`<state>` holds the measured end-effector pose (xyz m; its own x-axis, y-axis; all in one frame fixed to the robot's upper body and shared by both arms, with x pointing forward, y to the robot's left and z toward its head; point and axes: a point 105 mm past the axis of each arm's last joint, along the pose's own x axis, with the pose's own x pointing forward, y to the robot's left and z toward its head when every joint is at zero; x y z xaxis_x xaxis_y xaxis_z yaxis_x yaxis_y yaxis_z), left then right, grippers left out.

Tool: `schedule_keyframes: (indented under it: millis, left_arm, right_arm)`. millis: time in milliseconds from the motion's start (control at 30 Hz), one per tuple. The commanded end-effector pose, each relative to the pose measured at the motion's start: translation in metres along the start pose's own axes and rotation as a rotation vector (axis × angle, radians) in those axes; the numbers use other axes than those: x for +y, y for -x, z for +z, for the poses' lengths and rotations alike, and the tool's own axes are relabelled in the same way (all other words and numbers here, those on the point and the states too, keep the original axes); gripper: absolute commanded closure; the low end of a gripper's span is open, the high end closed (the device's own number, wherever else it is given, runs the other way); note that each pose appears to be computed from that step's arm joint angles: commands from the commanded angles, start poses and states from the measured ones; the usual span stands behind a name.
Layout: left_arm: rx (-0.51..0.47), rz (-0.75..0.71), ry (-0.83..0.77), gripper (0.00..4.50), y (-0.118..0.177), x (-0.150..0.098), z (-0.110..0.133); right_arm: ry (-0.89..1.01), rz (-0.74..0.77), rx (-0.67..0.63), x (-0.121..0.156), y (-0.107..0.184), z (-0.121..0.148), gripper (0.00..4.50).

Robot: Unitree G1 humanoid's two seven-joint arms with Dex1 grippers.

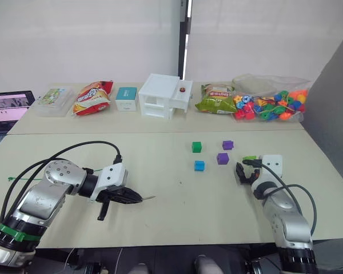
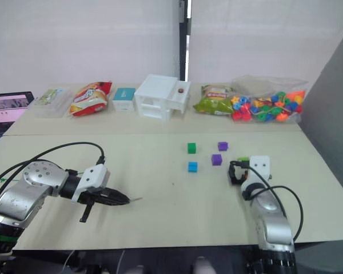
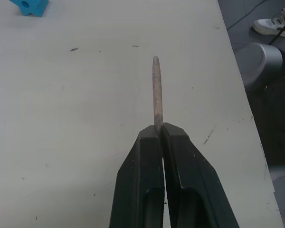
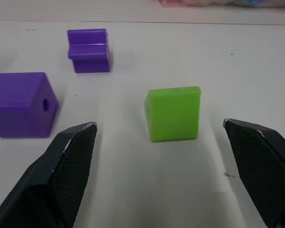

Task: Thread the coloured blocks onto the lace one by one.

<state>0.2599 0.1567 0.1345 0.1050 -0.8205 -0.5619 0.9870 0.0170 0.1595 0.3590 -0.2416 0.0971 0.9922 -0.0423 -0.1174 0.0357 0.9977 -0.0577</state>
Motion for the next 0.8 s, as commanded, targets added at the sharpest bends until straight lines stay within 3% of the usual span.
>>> schedule_keyframes:
  millis: [33,167,267,500,700,800]
  left_arm:
    - [-0.014,0.017,-0.033,4.48,0.004,-0.001,0.008]
    - [-0.013,0.026,-0.028,4.48,0.004,-0.001,0.006]
    - [-0.013,0.03,-0.023,4.5,0.005,-0.001,0.005]
    - [-0.015,0.03,-0.019,4.5,0.003,-0.002,0.008]
    - [-0.015,0.029,-0.017,4.5,0.002,-0.001,0.01]
    - [-0.018,0.026,-0.015,4.5,0.001,-0.001,0.011]
  right_arm:
    - [-0.008,0.007,-0.056,-0.007,-0.01,0.013,0.0]
    - [-0.041,0.048,-0.056,-0.007,-0.017,0.012,0.0]
    - [-0.059,0.063,-0.066,-0.006,-0.019,0.012,0.83]
    - [-0.081,0.071,-0.095,-0.004,-0.016,0.016,3.22]
    - [-0.109,0.075,-0.165,0.008,-0.002,0.03,3.33]
    - [-0.088,0.139,-0.182,0.047,0.039,0.038,3.33]
